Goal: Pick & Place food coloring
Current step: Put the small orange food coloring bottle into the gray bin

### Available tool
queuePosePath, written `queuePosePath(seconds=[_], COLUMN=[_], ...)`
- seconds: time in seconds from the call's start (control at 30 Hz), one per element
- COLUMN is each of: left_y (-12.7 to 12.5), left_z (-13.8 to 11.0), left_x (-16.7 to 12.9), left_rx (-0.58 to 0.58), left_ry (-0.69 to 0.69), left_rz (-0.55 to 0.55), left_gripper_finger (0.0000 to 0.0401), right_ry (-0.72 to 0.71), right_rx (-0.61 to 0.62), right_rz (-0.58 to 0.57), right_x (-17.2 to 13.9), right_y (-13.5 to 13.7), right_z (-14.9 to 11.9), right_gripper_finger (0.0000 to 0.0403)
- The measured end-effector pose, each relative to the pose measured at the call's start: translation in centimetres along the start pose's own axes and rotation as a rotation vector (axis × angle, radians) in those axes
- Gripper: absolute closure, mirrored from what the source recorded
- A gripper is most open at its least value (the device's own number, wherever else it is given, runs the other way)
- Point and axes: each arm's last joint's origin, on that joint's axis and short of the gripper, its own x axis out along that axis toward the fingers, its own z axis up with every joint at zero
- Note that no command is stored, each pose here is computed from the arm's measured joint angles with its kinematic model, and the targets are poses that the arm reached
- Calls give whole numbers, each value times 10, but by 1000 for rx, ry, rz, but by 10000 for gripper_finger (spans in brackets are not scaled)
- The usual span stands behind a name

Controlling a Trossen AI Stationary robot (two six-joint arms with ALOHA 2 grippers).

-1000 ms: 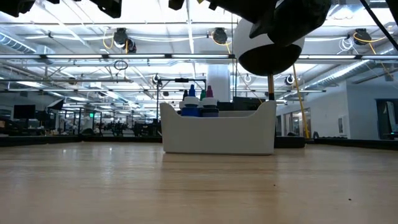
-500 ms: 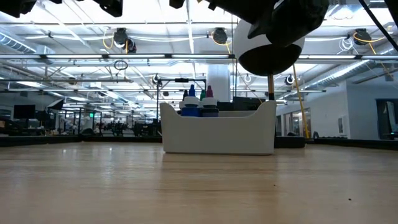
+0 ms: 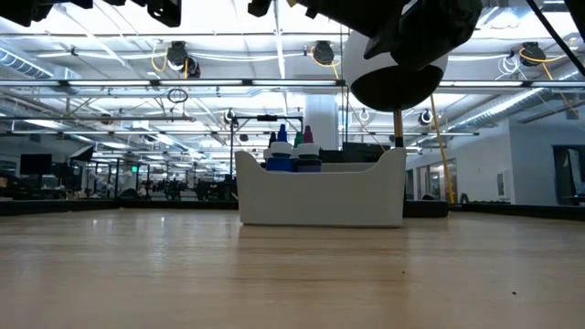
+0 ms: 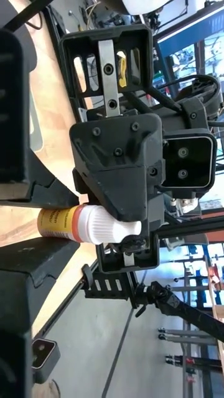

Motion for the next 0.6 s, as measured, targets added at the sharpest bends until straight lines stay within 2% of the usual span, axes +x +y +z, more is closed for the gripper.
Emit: queuePosePath(seconds=[0.17,0.27,0.43,0.6], left_y=[1,0,1,1], left_z=[0,-3,-6,-9], left_x=[0,0,0,0], left_rx=[-8,-6,-24,-38], left_ry=[8,31,62,95], left_rz=[21,31,41,36], left_gripper_finger=[337,337,338,338], right_ry=[-3,61,289,583], right_rx=[43,92,56,-32], right_rz=[-13,-12,-59,-63], right_x=[0,1,1,3], right_y=[-1,-2,-2,3], right_z=[1,6,32,73], right_gripper_finger=[308,281,252,249])
